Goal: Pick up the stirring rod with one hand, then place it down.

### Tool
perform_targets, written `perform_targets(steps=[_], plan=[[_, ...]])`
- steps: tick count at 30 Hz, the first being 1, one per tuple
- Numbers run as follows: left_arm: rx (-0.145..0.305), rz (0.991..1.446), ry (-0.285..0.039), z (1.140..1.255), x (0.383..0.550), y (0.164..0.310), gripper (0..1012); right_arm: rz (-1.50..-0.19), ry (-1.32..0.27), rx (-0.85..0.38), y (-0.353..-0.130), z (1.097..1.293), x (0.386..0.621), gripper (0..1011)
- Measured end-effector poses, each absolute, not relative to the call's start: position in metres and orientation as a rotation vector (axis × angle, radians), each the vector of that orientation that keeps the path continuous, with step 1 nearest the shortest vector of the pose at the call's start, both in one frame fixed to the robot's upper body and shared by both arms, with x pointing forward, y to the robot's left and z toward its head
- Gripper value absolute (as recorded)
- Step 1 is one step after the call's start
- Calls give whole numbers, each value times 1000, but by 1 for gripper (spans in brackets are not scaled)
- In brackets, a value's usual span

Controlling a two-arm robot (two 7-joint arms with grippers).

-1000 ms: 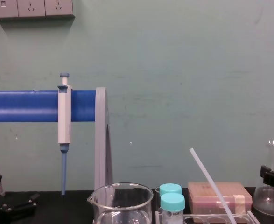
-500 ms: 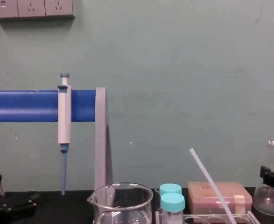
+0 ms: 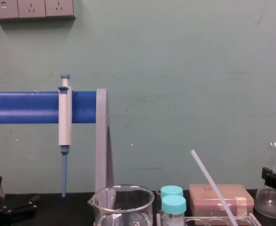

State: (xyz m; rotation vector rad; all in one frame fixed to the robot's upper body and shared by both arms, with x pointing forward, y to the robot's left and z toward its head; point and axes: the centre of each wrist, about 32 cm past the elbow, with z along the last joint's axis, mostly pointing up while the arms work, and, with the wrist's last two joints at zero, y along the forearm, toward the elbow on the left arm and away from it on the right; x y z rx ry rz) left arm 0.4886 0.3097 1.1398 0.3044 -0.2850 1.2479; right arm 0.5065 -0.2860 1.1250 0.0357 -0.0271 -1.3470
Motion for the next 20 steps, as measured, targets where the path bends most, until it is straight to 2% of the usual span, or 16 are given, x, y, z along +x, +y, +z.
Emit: perform_targets(steps=[20], plan=[[304, 1248, -285, 1140, 489, 310, 1000, -1346, -27, 36, -286, 1125, 506, 1003]])
